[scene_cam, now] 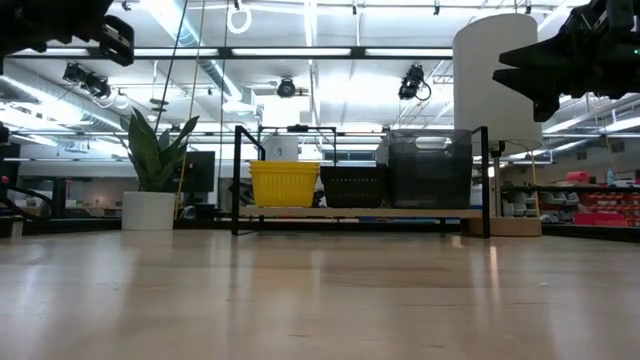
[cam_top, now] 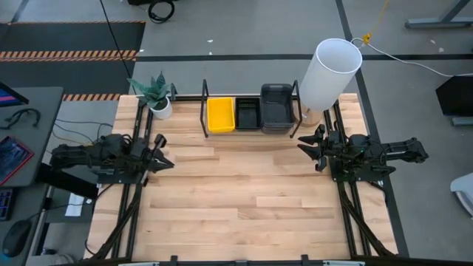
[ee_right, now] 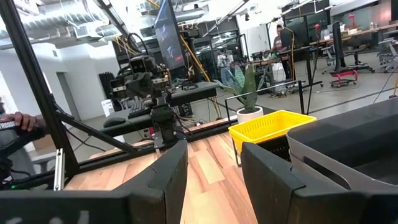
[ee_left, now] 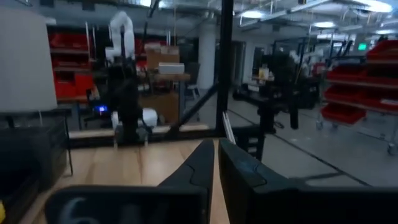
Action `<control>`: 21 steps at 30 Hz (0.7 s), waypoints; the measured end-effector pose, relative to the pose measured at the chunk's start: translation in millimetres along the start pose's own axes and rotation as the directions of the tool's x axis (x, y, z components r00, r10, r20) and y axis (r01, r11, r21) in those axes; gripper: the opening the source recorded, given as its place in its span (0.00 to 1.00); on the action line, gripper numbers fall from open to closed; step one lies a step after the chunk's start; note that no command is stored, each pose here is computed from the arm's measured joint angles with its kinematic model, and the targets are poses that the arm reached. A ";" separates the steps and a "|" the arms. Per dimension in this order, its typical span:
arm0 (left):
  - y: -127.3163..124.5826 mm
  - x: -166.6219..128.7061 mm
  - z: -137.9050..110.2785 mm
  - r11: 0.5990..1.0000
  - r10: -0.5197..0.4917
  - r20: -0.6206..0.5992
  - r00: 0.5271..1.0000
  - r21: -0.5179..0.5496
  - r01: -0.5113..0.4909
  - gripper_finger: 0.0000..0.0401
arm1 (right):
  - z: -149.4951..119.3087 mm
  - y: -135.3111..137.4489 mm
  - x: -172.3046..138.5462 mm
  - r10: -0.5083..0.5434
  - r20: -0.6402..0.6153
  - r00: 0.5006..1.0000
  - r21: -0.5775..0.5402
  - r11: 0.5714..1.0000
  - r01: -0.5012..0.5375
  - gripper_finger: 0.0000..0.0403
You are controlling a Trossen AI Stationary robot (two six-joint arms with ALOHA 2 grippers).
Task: Stack baskets on shelf by color
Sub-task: Return to Home Position
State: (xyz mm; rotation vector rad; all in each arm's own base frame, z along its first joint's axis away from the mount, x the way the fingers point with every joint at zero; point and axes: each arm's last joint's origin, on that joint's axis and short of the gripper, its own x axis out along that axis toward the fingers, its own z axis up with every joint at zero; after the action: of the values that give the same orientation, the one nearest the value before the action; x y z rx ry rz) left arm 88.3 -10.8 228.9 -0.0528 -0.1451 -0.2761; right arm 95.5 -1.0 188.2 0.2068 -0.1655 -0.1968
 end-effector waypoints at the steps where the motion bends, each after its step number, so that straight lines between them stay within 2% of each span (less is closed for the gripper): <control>1: -0.3 -1.3 -1.3 1.000 -0.001 -0.013 1.000 -0.004 0.001 0.08 | 0.0 0.0 0.0 0.000 0.000 1.000 0.000 1.000 0.000 0.39; 6: -0.6 -5.5 -13.6 1.000 -0.003 -0.099 0.995 0.003 0.003 0.10 | 0.0 0.0 0.0 0.000 0.000 1.000 0.000 1.000 0.000 0.39; 12: 2.4 -4.0 -52.3 1.000 0.001 -0.174 0.985 -0.013 -0.003 0.09 | 0.0 0.0 0.0 0.000 0.000 1.000 0.000 1.000 0.000 0.39; 16: 4.4 -2.2 -54.2 0.999 0.043 -0.142 0.989 0.000 -0.043 0.08 | 0.0 0.0 0.0 0.000 0.000 1.000 0.000 1.000 0.000 0.39; 21: 4.2 -2.0 -48.9 0.999 0.045 -0.090 0.995 0.010 -0.044 0.07 | 0.3 0.1 0.0 0.001 0.002 1.000 0.001 1.000 -0.001 0.39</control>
State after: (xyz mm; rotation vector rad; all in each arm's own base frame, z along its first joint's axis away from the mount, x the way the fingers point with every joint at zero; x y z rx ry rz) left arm 94.2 -9.8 180.1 -0.0355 -0.0552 -0.2330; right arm 95.4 -1.0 188.5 0.2072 -0.1673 -0.1962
